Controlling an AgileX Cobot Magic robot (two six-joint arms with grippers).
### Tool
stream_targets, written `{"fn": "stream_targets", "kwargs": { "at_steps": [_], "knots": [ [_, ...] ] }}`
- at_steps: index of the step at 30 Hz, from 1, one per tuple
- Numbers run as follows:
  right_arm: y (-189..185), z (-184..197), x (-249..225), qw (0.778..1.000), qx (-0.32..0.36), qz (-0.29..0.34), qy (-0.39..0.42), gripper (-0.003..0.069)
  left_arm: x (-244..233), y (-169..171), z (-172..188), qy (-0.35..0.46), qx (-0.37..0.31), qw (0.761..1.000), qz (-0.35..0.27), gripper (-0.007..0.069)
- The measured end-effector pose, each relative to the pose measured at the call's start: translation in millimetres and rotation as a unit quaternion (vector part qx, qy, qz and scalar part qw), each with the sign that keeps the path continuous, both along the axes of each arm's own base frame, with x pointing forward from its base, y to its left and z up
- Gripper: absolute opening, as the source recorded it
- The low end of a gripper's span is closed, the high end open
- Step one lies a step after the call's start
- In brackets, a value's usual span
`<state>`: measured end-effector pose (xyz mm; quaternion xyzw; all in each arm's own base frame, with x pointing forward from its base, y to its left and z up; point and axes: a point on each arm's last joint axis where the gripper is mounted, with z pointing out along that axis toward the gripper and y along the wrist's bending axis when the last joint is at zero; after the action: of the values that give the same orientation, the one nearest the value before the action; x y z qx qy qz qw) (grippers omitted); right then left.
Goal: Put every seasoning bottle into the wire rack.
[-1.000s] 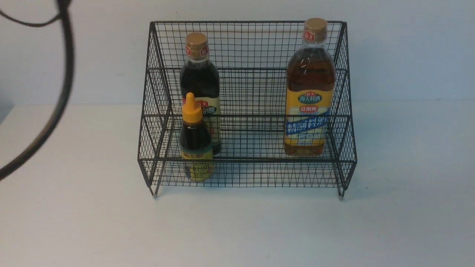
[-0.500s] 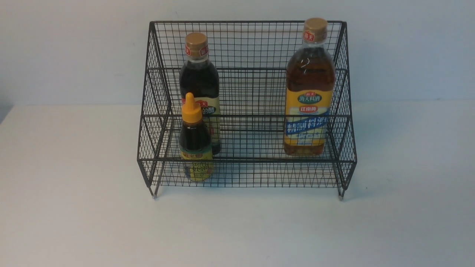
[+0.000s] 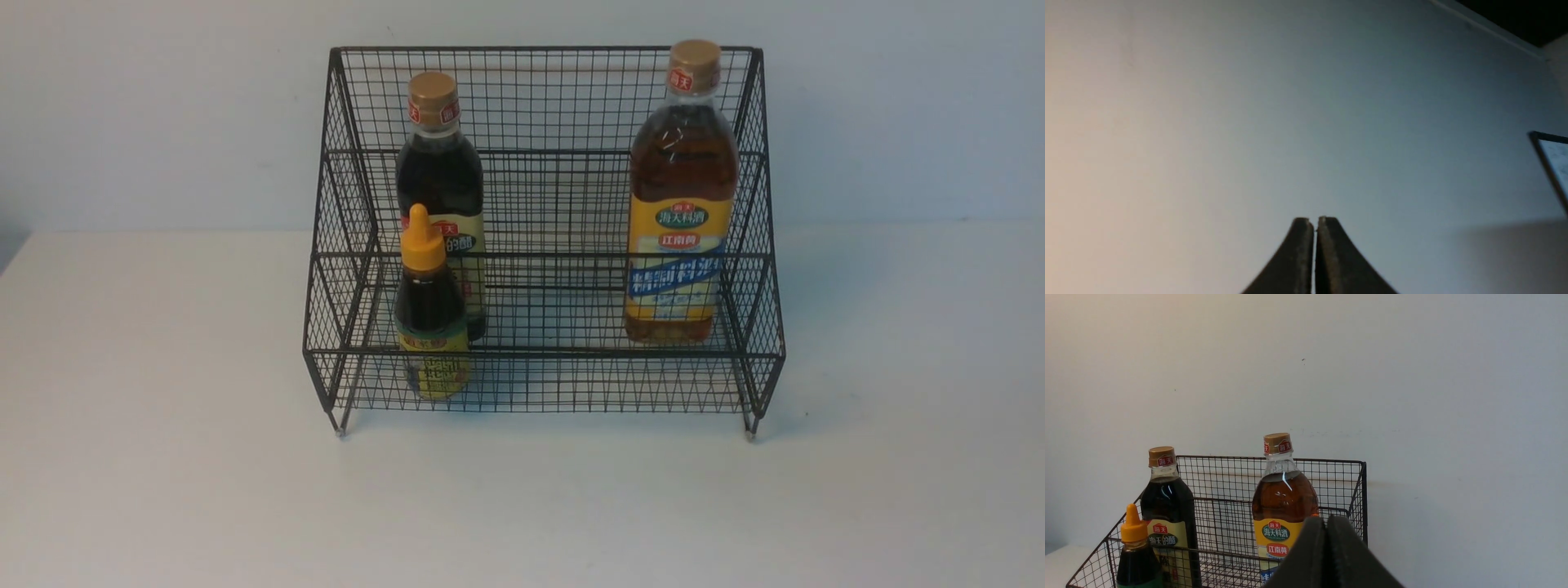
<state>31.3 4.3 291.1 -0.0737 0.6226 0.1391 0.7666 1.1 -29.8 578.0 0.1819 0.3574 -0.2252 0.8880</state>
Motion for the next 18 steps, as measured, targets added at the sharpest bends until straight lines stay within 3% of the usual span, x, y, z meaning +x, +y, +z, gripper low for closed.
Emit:
{"fn": "stream_targets", "kwargs": {
  "at_steps": [3, 5, 7, 8, 10, 11, 13, 16, 18],
  "knots": [
    [0, 0, 0, 1.0, 0.0, 0.0, 0.0, -0.0015, -8, 13, -5, -0.032, -0.023, 0.997, 0.071, -0.0005],
    [0, 0, 0, 1.0, 0.0, 0.0, 0.0, -0.0015, -11, 27, -15, -0.028, -0.039, 0.986, 0.157, -0.0005],
    [0, 0, 0, 1.0, 0.0, 0.0, 0.0, -0.0015, -3, 42, -34, 0.041, -0.056, 0.97, 0.234, -0.0005],
    [0, 0, 0, 1.0, 0.0, 0.0, 0.0, -0.0015, -2, 46, -41, 0.063, -0.041, 0.961, 0.268, -0.0005],
    [0, 0, 0, 1.0, 0.0, 0.0, 0.0, -0.0015, 10, 53, -76, 0.186, 0.005, 0.929, 0.321, -0.0005],
    [0, 0, 0, 1.0, 0.0, 0.0, 0.0, -0.0015, 10, 53, -79, 0.192, 0.021, 0.924, 0.331, -0.0005],
    [0, 0, 0, 1.0, 0.0, 0.0, 0.0, -0.0015, 22, 49, -130, 0.311, 0.109, 0.886, 0.325, -0.0005],
    [0, 0, 0, 1.0, 0.0, 0.0, 0.0, -0.0015, 25, 43, -163, 0.351, 0.144, 0.875, 0.3, -0.0005],
    [0, 0, 0, 1.0, 0.0, 0.0, 0.0, -0.0015, 27, 38, -203, 0.366, 0.157, 0.875, 0.276, -0.0005]
  ]
}}
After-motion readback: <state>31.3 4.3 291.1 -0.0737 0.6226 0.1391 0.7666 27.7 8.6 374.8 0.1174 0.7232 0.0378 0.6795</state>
